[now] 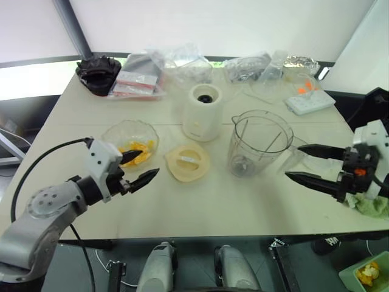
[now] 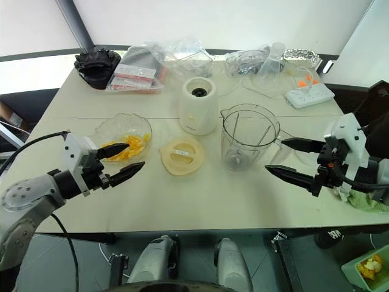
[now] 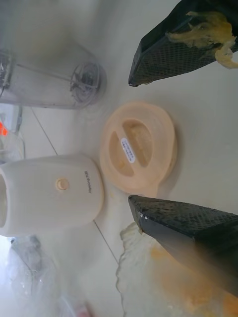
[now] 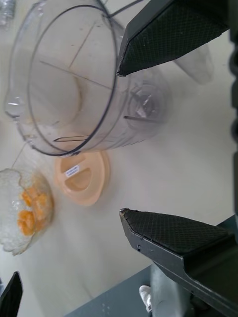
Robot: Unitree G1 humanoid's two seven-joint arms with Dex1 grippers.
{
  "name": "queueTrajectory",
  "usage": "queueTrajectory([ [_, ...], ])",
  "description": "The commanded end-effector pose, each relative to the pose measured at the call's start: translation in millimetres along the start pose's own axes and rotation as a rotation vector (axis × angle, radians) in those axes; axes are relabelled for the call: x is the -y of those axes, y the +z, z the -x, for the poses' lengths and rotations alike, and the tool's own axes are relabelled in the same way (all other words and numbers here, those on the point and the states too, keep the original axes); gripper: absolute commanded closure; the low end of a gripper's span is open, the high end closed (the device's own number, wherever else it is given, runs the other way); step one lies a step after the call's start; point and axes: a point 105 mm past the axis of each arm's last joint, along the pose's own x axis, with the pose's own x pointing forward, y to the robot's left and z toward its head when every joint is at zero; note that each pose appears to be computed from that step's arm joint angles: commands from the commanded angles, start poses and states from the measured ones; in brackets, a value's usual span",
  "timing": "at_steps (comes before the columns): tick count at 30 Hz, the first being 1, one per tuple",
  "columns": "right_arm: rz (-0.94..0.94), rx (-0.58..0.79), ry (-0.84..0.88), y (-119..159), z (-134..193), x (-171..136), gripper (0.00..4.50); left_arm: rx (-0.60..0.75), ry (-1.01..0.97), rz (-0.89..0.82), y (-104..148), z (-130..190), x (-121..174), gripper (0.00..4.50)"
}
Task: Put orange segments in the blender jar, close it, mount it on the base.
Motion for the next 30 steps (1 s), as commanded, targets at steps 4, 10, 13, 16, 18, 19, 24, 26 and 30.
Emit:
queueTrajectory([
  [4,0.031,0.031,0.015,9.6,-5.3,-5.8,0.05,0.053,0.016,-0.015,11.1,-3.7,-2.6,0.83],
  [10,0.031,0.041,0.017,10.9,-9.9,-6.8,0.05,0.035,0.021,-0.027,9.6,-3.9,-5.4,0.83],
  [13,0.033,0.047,0.027,12.3,-13.6,-8.3,0.05,0.033,0.019,-0.03,9.4,-7.1,-5.8,0.83],
  [16,0.034,0.051,0.03,13.9,-15.4,-8.8,0.05,0.023,0.022,-0.032,8.3,-8.0,-7.3,0.83],
  [18,0.038,0.061,0.025,16.1,-16.9,-7.8,0.05,-0.023,0.024,-0.028,3.6,-6.1,-10.5,0.83],
  [19,0.039,0.063,0.023,16.1,-17.6,-7.4,0.05,-0.034,0.025,-0.029,3.0,-5.2,-12.2,0.83],
  [24,0.039,0.076,0.026,18.0,-22.2,-8.9,0.05,-0.057,0.047,-0.064,9.2,0.3,-31.2,0.83],
  [26,0.04,0.081,0.023,18.8,-23.4,-8.5,0.05,-0.074,0.016,-0.09,13.1,3.3,-39.5,0.83],
  [30,0.041,0.092,0.026,19.3,-26.8,-9.5,0.05,-0.183,-0.101,-0.164,20.3,8.6,-65.2,0.83],
])
